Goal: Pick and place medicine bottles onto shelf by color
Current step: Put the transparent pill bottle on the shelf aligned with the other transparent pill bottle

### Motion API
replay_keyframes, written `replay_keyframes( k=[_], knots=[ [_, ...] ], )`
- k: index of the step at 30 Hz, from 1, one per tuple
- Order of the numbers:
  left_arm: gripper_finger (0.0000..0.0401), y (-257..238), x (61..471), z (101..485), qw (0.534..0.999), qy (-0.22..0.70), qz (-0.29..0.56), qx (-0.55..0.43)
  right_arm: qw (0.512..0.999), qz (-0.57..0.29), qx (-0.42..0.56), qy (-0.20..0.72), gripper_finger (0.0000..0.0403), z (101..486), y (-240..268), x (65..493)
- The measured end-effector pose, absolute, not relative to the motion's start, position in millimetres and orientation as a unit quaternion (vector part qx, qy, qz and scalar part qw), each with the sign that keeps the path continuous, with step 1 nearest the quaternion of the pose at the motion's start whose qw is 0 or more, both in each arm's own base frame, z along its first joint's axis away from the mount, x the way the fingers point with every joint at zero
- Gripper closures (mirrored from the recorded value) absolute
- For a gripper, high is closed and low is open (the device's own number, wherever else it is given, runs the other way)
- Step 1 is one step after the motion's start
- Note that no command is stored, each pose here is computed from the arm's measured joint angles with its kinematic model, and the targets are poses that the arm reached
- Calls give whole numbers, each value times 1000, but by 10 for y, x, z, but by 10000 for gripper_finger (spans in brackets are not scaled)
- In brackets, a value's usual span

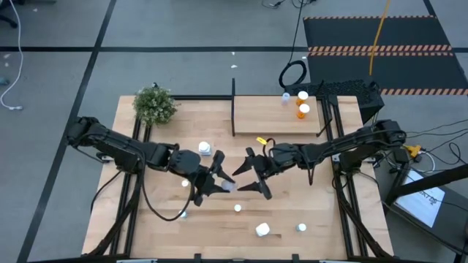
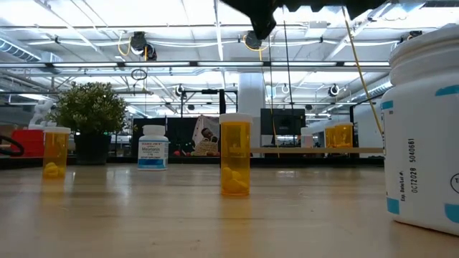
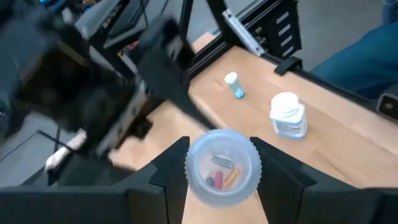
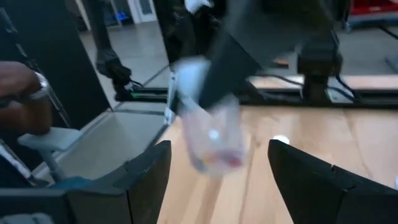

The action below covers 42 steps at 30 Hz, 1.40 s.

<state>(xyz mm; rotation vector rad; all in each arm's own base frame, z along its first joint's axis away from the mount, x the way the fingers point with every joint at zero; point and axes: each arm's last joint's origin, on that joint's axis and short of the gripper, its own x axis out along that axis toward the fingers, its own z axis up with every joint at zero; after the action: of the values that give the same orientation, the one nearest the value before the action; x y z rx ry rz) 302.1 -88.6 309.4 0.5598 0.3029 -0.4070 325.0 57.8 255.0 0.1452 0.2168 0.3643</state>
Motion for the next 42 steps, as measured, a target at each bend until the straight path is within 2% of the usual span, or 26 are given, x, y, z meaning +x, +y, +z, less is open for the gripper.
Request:
replay_keyframes(
  k=[8, 15, 22, 28, 35, 42],
  knots=[
    [257, -860, 3030, 3097, 930, 146, -195, 275, 971, 202, 72, 104, 142, 2555, 594, 3248],
    [244, -864, 3032, 3108, 931, 141, -195, 275, 974, 188, 70, 101, 167, 2557, 588, 3251],
    [256, -835, 3042, 3112, 932, 140, -188, 275, 974, 189, 71, 101, 193, 2555, 588, 3250],
    [246, -812, 3055, 3129, 934, 132, -182, 277, 974, 188, 70, 101, 208, 2553, 587, 3251],
    [253, -813, 3057, 3135, 933, 127, -182, 283, 975, 189, 57, 98, 227, 2555, 582, 3251],
    [222, -810, 3058, 3134, 935, 130, -176, 279, 976, 192, 36, 95, 254, 2553, 579, 3252]
  ],
)
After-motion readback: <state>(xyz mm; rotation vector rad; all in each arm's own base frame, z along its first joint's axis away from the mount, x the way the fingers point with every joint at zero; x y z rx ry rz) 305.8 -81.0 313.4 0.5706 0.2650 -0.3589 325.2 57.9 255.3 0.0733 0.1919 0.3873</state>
